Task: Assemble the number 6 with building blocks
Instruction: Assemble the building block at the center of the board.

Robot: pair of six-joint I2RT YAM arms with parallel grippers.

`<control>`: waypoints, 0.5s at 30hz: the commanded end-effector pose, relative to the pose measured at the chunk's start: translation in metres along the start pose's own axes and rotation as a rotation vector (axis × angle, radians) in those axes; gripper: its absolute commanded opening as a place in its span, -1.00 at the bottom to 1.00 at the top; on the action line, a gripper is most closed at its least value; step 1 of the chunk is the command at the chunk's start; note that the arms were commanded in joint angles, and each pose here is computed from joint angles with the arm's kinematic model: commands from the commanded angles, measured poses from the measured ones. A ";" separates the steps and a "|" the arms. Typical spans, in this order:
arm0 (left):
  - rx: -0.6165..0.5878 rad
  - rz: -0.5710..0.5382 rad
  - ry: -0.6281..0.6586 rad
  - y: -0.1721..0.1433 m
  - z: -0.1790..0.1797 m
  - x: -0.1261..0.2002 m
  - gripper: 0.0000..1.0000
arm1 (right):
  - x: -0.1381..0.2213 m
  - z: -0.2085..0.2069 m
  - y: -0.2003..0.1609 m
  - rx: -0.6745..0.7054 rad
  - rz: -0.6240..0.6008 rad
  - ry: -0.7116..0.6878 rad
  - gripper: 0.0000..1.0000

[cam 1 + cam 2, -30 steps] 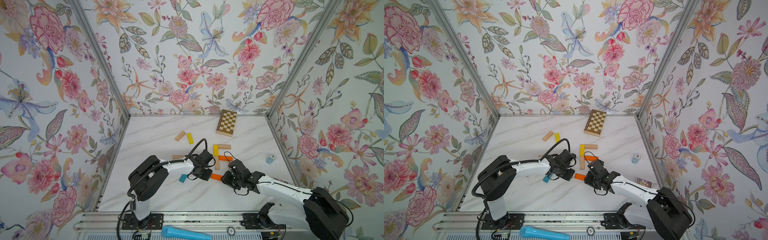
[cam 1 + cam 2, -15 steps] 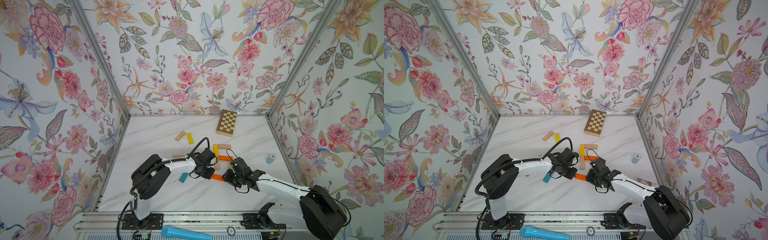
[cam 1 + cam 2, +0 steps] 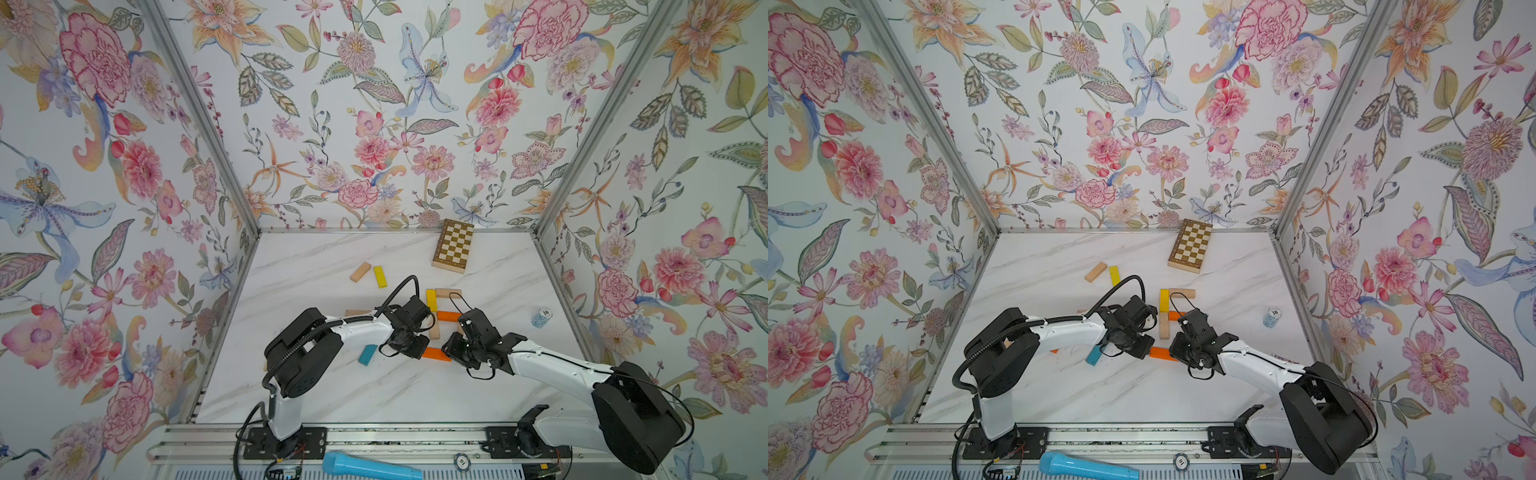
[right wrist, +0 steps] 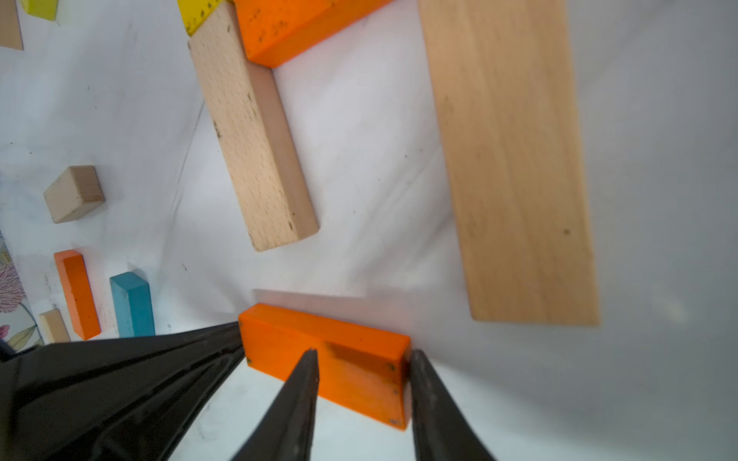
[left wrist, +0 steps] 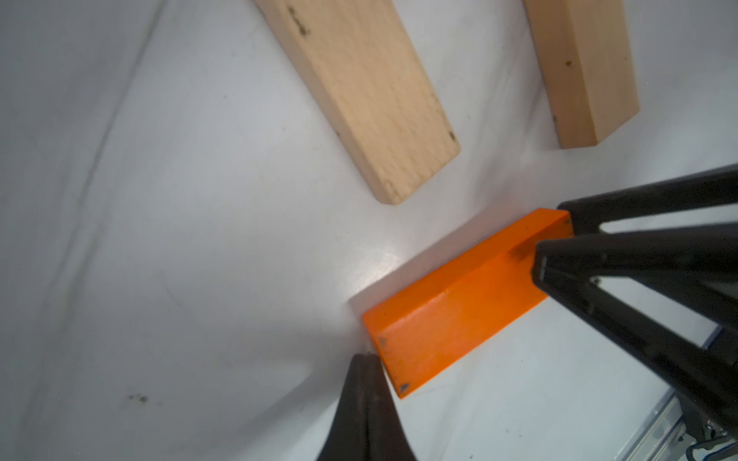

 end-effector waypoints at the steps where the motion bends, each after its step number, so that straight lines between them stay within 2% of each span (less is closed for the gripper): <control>1: -0.027 0.001 -0.026 0.005 -0.008 -0.002 -1.00 | 0.003 0.012 0.010 0.029 -0.020 0.031 -0.22; 15: -0.019 -0.017 -0.033 0.017 -0.010 -0.001 -1.00 | 0.005 0.009 0.025 0.048 -0.035 -0.002 -0.15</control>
Point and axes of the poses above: each gripper's point midway between its finger pads, its own x axis back along the fingers, its own z axis along the line the jaws close on, y = z × x, the point moved 9 cm from there along x, back along the fingers, and after that the axes turned 11 degrees about x, right-handed, at the moved point
